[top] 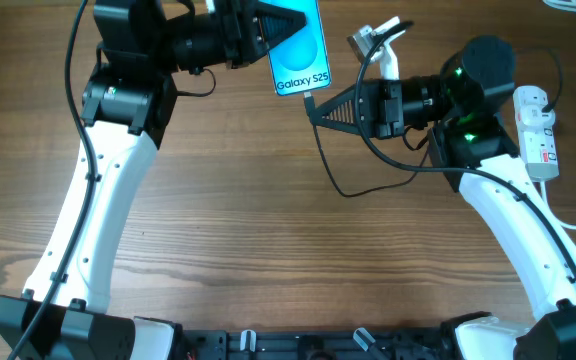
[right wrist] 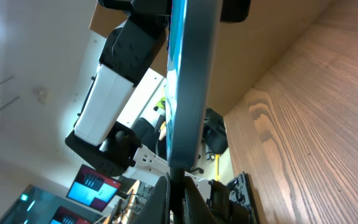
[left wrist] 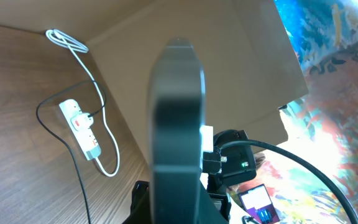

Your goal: Plug charger to phone and switch on socket

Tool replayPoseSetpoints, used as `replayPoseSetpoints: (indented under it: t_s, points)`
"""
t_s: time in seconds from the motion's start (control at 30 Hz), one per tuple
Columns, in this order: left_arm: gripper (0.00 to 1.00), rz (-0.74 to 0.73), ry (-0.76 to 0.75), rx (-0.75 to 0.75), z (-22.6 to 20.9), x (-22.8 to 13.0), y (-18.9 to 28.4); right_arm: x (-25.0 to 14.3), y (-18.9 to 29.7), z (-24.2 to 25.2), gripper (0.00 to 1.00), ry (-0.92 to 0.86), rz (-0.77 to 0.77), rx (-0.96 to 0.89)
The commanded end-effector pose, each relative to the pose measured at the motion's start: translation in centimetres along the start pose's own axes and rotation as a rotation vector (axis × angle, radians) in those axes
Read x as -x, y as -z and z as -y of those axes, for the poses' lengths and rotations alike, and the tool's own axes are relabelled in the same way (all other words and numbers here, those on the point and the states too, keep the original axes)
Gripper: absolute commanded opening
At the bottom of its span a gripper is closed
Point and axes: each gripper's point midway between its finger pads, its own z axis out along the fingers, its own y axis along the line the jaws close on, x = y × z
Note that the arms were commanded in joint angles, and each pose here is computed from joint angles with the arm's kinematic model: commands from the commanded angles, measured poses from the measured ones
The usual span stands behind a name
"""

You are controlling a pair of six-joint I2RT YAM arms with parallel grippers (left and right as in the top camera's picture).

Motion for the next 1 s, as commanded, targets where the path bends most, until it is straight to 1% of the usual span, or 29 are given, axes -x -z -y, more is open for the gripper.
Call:
replayPoseSetpoints:
  t_s: [0.0,0.97]
  points:
    - [0.04,-0.008,-0.052,-0.023,1.47,-0.13,0.2,0.7,0.21,-0.4,0.04,0.019,0.033,-0.014]
    - [0.04,-0.027,-0.05,-0.03,1.69,-0.74,-0.38,0.92,0.21,-0.86,0.04,-0.005,0.038,-0.008]
